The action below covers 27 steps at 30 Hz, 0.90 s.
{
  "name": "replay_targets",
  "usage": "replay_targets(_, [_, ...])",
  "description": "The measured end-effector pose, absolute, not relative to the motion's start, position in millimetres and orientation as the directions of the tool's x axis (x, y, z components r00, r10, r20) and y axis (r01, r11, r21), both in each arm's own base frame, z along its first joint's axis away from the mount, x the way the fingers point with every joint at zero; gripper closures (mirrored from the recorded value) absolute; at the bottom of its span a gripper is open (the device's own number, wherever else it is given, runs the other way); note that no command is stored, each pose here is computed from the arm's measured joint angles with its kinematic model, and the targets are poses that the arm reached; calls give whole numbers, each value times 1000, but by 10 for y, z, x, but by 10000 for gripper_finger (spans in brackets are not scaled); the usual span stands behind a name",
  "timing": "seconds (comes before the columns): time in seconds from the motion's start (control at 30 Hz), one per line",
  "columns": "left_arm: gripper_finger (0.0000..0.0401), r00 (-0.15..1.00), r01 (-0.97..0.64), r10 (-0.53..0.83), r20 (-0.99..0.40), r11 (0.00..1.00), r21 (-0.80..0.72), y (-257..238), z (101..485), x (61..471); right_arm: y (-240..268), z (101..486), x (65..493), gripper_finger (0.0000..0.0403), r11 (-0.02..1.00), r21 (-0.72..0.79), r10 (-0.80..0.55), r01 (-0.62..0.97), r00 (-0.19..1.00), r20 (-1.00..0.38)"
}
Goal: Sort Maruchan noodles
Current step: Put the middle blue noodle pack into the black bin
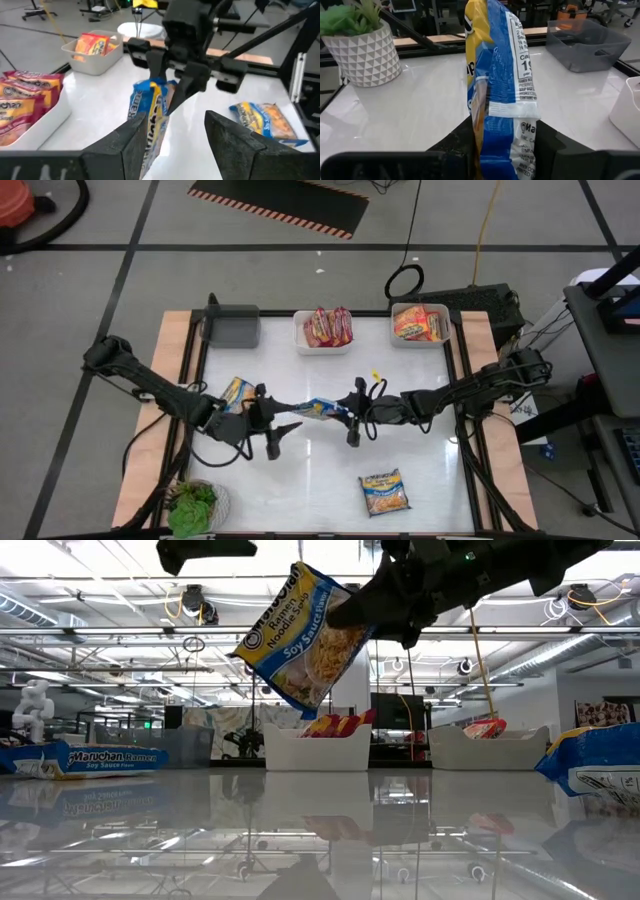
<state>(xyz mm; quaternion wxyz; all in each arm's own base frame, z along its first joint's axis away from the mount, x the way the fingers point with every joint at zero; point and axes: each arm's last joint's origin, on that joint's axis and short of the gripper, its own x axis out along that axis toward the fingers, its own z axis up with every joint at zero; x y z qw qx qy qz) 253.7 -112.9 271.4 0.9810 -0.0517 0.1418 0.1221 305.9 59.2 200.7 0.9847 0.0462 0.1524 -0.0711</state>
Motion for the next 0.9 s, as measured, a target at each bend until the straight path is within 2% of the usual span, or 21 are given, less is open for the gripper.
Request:
replay_targets(0.2, [196,890,-298,274,-363,954,-11,-1072,2523,2641,610,2032,3069,296,990,98,-70,102,956,-286])
replay_targets(0.33, [196,895,-235,194,-402,970,-55,-1062,2473,2688,617,2044,3074,296,993,96,-43,71,961,-274])
replay_targets(0.47, [196,904,-225,177,-390,971,-81,-1067,2493,2694,642,2065,3078,296,999,54,9,5,967,-255])
replay_targets(0.63, [196,921,-161,110,-374,981,-109,-1092,2519,2714,666,2064,3073,296,999,32,28,-21,967,-252])
replay_targets(0.8, [196,924,-151,102,-368,983,-108,-1099,2511,2730,666,2059,3071,296,999,32,33,-26,966,-257])
replay_targets(0.9, [181,924,-140,94,-372,985,-98,-1113,2504,2730,666,2057,3071,296,999,29,34,-27,965,-259])
